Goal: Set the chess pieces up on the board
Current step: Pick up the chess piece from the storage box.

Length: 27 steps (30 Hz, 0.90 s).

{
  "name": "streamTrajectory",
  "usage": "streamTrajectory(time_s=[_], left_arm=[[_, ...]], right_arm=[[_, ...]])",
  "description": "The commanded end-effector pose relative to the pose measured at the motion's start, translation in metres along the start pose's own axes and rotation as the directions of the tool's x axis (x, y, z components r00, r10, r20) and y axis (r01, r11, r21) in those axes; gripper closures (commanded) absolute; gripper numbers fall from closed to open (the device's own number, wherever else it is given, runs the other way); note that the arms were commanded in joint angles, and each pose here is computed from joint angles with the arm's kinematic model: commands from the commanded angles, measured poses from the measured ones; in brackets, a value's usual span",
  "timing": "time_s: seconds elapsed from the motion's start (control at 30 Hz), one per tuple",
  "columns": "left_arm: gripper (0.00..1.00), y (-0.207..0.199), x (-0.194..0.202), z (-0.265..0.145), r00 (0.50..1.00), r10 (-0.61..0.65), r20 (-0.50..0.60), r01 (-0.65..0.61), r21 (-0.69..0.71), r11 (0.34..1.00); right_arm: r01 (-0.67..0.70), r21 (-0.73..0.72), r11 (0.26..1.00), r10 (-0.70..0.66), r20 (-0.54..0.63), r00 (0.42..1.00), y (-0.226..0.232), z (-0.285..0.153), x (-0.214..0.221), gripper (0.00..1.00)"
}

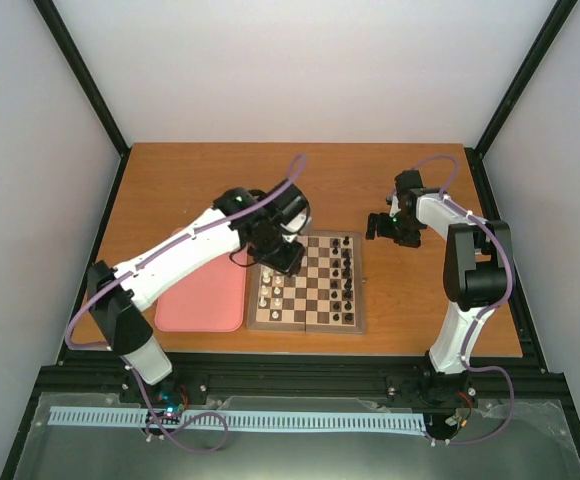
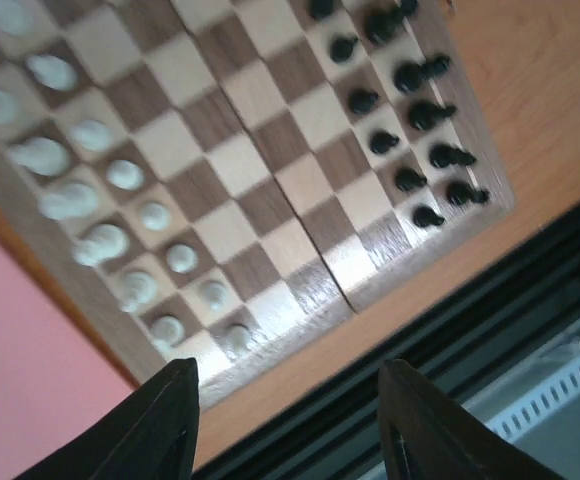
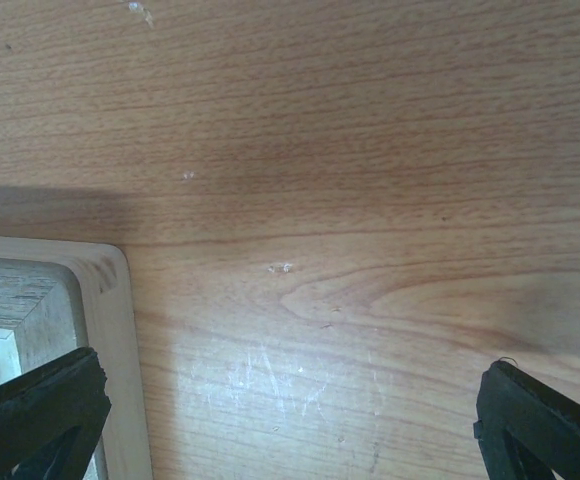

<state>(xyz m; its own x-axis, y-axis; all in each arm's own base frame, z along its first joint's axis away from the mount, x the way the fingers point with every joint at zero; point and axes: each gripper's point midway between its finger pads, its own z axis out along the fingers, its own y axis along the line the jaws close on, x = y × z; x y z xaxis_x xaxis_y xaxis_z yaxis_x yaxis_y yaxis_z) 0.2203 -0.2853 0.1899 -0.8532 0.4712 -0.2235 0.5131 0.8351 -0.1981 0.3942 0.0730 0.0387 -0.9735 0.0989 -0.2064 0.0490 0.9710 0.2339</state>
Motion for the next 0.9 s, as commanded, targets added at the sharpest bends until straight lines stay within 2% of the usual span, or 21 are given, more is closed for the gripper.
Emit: streamTrajectory(time_s=[0.0, 0.07, 0.2, 0.3, 0.37, 0.5, 0.67, 0.87], left_arm=[[0.5, 0.066, -0.02, -0.023, 0.987, -0.141, 0.071, 0.149, -0.13, 0.98], [0.49, 0.115, -0.031, -0.029, 0.953, -0.271, 0.134, 0.291, -0.17, 0.941], [0.42, 0.232, -0.026, -0.04, 0.812, -0.53, 0.247, 0.582, -0.253, 0.773], [0.42, 0.294, -0.006, -0.036, 0.707, -0.651, 0.274, 0.707, -0.262, 0.657], [0.42, 0.325, 0.006, -0.028, 0.661, -0.699, 0.271, 0.749, -0.275, 0.602], [0.42, 0.355, 0.024, -0.005, 0.619, -0.754, 0.222, 0.778, -0.306, 0.548], [0.42, 0.364, 0.028, 0.026, 0.6, -0.783, 0.164, 0.788, -0.285, 0.545], [0.44, 0.382, 0.034, 0.046, 0.576, -0.804, 0.146, 0.801, -0.297, 0.52]], right_arm=[[-0.006, -0.016, 1.0, 0.007, 0.056, 0.998, 0.003, -0.018, -0.01, 0.0], [-0.007, -0.013, 1.0, 0.007, 0.058, 0.998, 0.003, -0.019, -0.01, 0.0], [-0.008, -0.015, 1.0, 0.008, 0.059, 0.998, 0.004, -0.021, -0.01, 0.0], [-0.007, -0.015, 1.0, 0.008, 0.055, 0.998, 0.003, -0.021, -0.008, 0.0], [-0.007, -0.015, 1.0, 0.008, 0.05, 0.999, 0.003, -0.02, -0.007, 0.0], [-0.008, -0.012, 1.0, 0.008, 0.045, 0.999, 0.003, -0.018, -0.008, 0.0], [-0.011, -0.006, 1.0, 0.011, 0.037, 0.999, 0.002, -0.017, -0.008, 0.0], [-0.01, 0.009, 1.0, 0.01, 0.033, 0.999, -0.001, -0.016, -0.008, 0.0]])
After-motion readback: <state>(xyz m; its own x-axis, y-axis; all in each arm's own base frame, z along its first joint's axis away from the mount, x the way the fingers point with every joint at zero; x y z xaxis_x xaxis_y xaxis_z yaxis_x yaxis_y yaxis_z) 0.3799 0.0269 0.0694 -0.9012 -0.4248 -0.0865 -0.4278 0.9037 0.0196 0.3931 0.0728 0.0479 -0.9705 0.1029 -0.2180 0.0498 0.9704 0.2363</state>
